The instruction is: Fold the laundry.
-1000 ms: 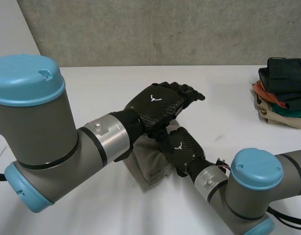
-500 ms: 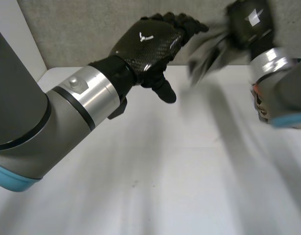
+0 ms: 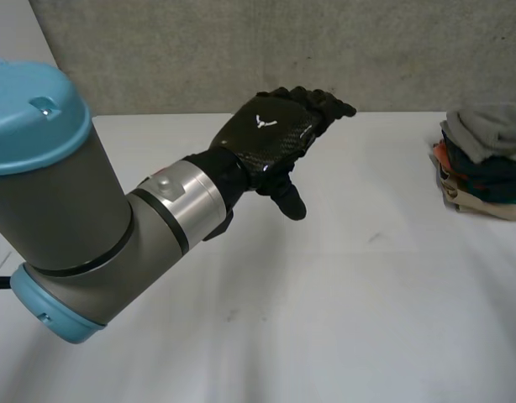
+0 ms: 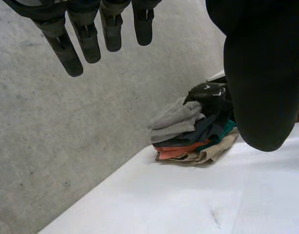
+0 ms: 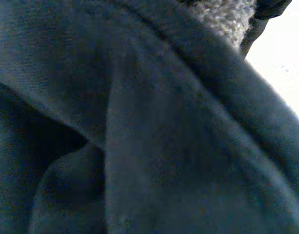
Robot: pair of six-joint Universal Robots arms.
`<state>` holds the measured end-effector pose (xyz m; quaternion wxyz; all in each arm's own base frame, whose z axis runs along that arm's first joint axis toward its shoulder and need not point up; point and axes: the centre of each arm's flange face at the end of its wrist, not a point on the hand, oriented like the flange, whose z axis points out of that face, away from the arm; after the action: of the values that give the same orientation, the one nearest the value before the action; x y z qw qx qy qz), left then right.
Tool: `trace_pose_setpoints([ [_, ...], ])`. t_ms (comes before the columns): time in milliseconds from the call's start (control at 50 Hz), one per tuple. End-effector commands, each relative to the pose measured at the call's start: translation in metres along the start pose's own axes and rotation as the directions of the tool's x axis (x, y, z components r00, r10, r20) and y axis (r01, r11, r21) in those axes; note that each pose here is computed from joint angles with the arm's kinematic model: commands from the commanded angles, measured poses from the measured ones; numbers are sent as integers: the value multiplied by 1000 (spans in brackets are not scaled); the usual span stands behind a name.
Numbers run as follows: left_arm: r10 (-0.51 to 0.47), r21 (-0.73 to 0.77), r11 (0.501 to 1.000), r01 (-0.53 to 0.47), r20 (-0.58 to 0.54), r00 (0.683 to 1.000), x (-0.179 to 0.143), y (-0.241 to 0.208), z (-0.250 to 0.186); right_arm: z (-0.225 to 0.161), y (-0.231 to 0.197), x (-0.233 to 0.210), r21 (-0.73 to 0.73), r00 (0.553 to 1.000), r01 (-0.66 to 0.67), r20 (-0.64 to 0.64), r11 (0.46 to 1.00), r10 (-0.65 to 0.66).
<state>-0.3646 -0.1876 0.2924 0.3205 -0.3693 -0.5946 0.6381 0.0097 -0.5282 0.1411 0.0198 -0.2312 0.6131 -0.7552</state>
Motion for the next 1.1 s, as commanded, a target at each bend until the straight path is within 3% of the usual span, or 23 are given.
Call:
trace_pose_setpoints([
  [20, 1, 1, 1000, -1, -6, 1000, 2, 0, 0, -6, -17, 14, -37, 997, 14, -76, 999, -16],
  [180, 0, 12, 1000, 0, -33, 999, 14, -5, -3, -25, -98, 32, -73, 987, -50, -154, 996, 38],
  [280, 0, 16, 1000, 0, -54, 999, 24, -9, -9, -62, -115, 74, -227, 928, -142, -368, 964, 50],
  [380, 5, 39, 999, -3, -57, 998, 26, -17, -15, -89, -127, 111, -380, 861, -75, -491, 922, -133],
  [400, 6, 46, 999, -4, -56, 998, 26, -19, -15, -95, -136, 123, -430, 823, -16, -518, 903, -233],
  [460, 6, 85, 996, -1, -54, 999, 25, -28, -14, -97, -155, 139, -463, 736, 76, -572, 883, -363],
  [480, 5, 103, 995, 0, -53, 999, 25, -32, -14, -94, -170, 147, -446, 671, 131, -617, 886, -410],
  [540, -9, 216, 976, 18, -42, 999, 21, -61, -16, -81, -195, 147, -345, 626, 215, -669, 914, -400],
  [600, -29, 351, 936, 23, 10, 1000, 10, -101, -25, -62, -241, 121, -150, 647, 304, -692, 941, -319],
  [660, -58, 427, 904, 0, 124, 991, -7, -128, -33, -59, -296, 82, 65, 708, 372, -665, 926, -238],
  [680, -86, 442, 897, -30, 240, 967, -26, -134, -37, -58, -305, 72, 110, 731, 385, -643, 916, -230],
  [700, -96, 438, 898, -51, 306, 947, -37, -135, -40, -54, -315, 45, 192, 783, 398, -580, 897, -223],
  [740, -92, 410, 906, -103, 430, 898, -59, -136, -45, -48, -315, 14, 265, 842, 386, -492, 884, -220],
  [760, -57, 351, 922, -164, 542, 839, -81, -132, -51, -46, -316, -3, 298, 869, 377, -442, 877, -224],
  [780, -24, 311, 930, -197, 586, 810, -91, -130, -54, -42, -313, -45, 361, 920, 341, -315, 868, -231],
  [800, 12, 270, 935, -229, 623, 782, -101, -128, -56, -41, -312, -64, 385, 938, 321, -258, 866, -233],
  [820, 89, 175, 944, -279, 680, 728, -120, -119, -60, -42, -310, -85, 404, 951, 297, -203, 865, -232],
  [840, 123, 129, 947, -295, 702, 702, -129, -114, -62, -45, -307, -120, 424, 970, 244, -94, 872, -226],
  [900, 241, -57, 952, -301, 748, 618, -159, -83, -72, -55, -295, -168, 409, 978, 160, 54, 898, -199],
  [940, 284, -142, 951, -276, 756, 590, -172, -61, -78, -67, -281, -201, 352, 976, 95, 153, 931, -157],
  [1040, 354, -323, 934, -151, 791, 499, -219, -4, -109, -88, -254, -230, 187, 969, 24, 238, 982, -69],
  [1060, 361, -356, 929, -101, 811, 461, -239, 12, -122, -90, -251, -232, 163, 968, 15, 245, 987, -55],
  [1100, 367, -381, 922, -61, 816, 446, -254, 28, -131, -98, -243, -239, 100, 965, -8, 260, 995, -19],
])
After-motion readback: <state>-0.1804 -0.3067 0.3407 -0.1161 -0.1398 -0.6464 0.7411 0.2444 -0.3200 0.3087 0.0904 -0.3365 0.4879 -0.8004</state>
